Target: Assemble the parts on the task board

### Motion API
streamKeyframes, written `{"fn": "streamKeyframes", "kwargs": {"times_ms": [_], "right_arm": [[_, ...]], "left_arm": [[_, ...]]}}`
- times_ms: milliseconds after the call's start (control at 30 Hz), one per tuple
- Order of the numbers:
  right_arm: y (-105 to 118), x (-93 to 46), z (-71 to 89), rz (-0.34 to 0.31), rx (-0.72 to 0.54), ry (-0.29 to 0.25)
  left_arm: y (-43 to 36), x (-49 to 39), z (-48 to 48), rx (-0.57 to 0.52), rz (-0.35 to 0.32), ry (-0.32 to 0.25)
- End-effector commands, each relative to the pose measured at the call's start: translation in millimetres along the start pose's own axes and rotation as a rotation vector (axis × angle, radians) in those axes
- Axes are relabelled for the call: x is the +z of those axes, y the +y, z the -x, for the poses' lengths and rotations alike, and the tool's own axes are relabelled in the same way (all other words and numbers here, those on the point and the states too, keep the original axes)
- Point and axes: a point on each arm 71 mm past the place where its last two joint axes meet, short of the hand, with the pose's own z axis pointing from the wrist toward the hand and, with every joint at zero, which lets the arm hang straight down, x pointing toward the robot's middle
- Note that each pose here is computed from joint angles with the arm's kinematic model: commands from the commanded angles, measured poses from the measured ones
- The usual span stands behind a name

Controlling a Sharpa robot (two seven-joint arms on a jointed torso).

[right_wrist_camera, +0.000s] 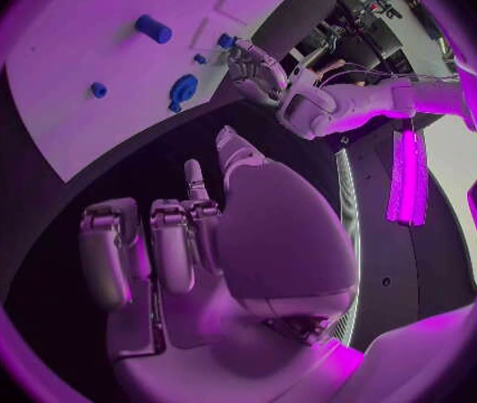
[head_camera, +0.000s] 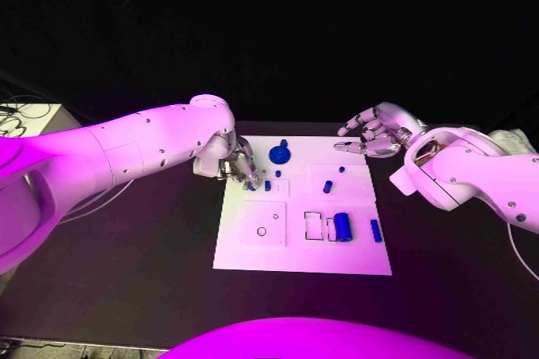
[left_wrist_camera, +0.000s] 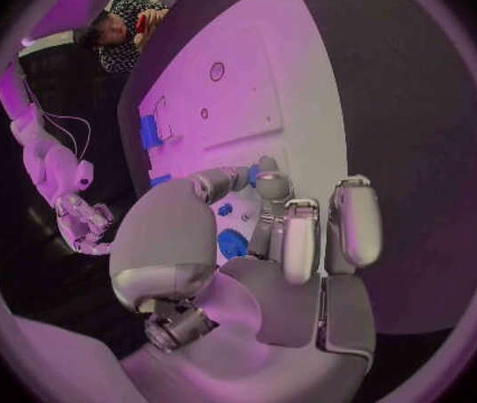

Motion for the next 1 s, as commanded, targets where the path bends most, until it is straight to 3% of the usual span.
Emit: {"fn": "streamKeyframes", "kwargs": {"times_ms": [33,400,1000], "right_arm": [[1.6,-0.3,-1.5,0.016,-0.005,0.015],[1.7,-0.6,-1.7,0.016,-0.005,0.016],[1.8,-0.9,-1.6,0.017,-0.005,0.016]], "left_arm": [[-0.9,5.0,-6.0,0.016,0.008,0.022],[-0.9,9.7,-10.5,0.020,0.017,0.027],[-0.9,10.2,-10.1,0.003,0.017,0.002]]}}
